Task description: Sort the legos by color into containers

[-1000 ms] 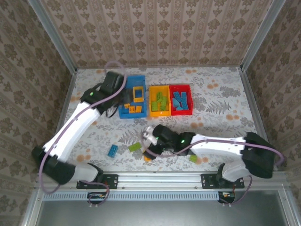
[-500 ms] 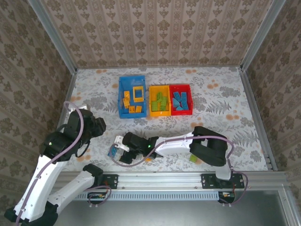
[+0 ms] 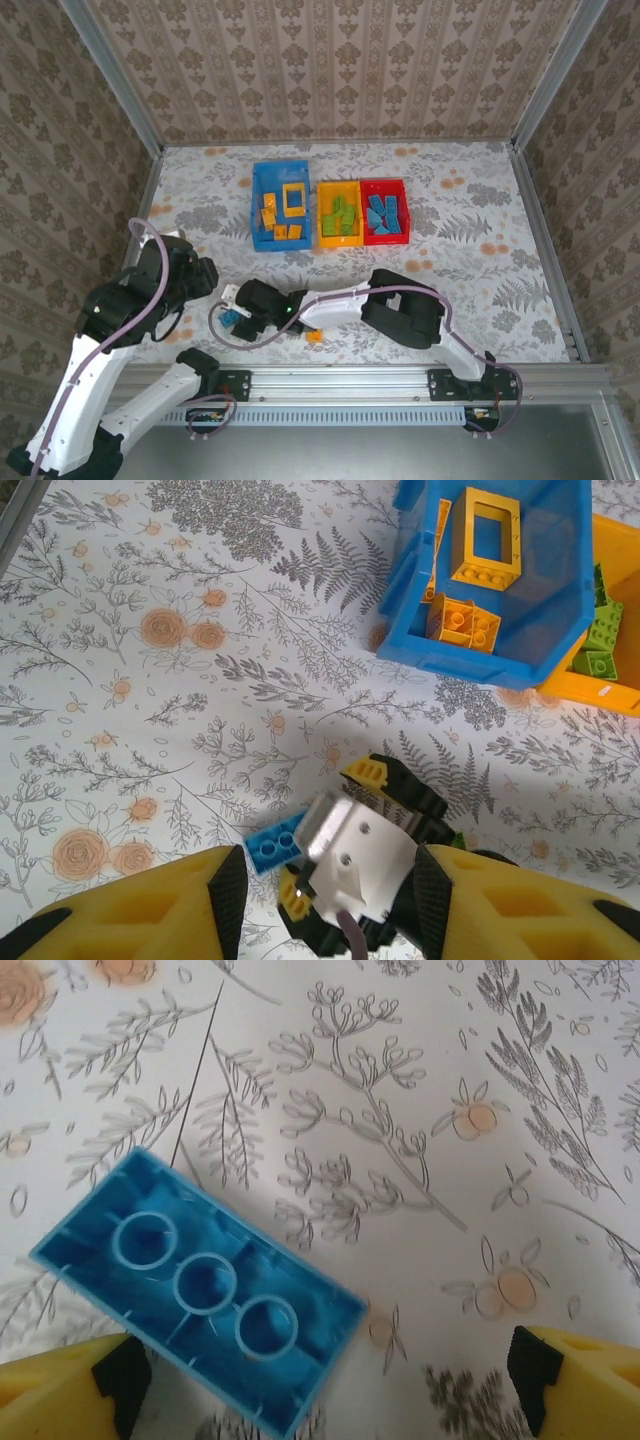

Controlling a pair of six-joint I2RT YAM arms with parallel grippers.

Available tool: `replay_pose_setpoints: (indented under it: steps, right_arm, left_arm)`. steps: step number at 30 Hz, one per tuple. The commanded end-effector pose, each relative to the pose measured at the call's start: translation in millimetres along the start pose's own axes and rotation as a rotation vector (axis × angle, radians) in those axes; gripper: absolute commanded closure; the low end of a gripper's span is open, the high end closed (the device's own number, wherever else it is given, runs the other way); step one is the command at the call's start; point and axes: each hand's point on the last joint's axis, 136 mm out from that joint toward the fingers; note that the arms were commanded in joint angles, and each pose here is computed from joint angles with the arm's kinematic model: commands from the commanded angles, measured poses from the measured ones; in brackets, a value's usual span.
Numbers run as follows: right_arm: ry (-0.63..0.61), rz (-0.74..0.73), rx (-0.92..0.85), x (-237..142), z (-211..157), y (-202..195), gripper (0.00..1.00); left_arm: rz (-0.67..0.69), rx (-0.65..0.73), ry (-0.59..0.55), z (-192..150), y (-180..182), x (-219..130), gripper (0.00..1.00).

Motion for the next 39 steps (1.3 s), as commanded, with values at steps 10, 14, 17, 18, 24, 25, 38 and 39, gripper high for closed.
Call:
replay_pose_setpoints:
  steps: [10, 14, 17, 18, 24, 25, 38, 39]
  right_arm:
    - [0.078, 0.063, 0.065, 32, -18, 1, 0.16]
    - [0.073, 0.111, 0.072, 33, -14, 7, 0.27]
    - [0.075, 0.135, 0.079, 34, -14, 9, 0.37]
    - [0.075, 0.141, 0.080, 33, -14, 9, 0.41]
    - [0.055, 0.148, 0.083, 22, -12, 6, 0.70]
    - [0.045, 0.145, 0.082, 19, -10, 5, 0.72]
    - [-0.090, -0.091, 0.228, -122, 14, -86, 0.81]
    - [-0.090, -0.124, 0.264, -139, 8, -99, 0.81]
  left_arm:
    - [0.005, 0.019, 0.004, 1, 3, -8, 0.50]
    - [0.020, 0.015, 0.019, -3, 6, -7, 0.50]
    - [0.038, 0.011, 0.027, -6, 11, -6, 0.50]
    - [0.043, 0.008, 0.029, -6, 12, -6, 0.50]
    - [0.060, -0.005, 0.044, -11, 17, -2, 0.50]
    - [0.062, -0.006, 0.049, -13, 17, 0, 0.50]
    - [-0.137, 0.007, 0.175, -20, -38, 43, 0.49]
    - [-0.169, 0.006, 0.187, -19, -48, 48, 0.49]
Point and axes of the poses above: each hand's point on the last joint's axis, 136 mm out from that joint toward the fingers, its own x axis out along the fingers, its own y axis along the line the jaws close on, z = x × y, and after that the axes turned 4 degrees about -x, right-handed
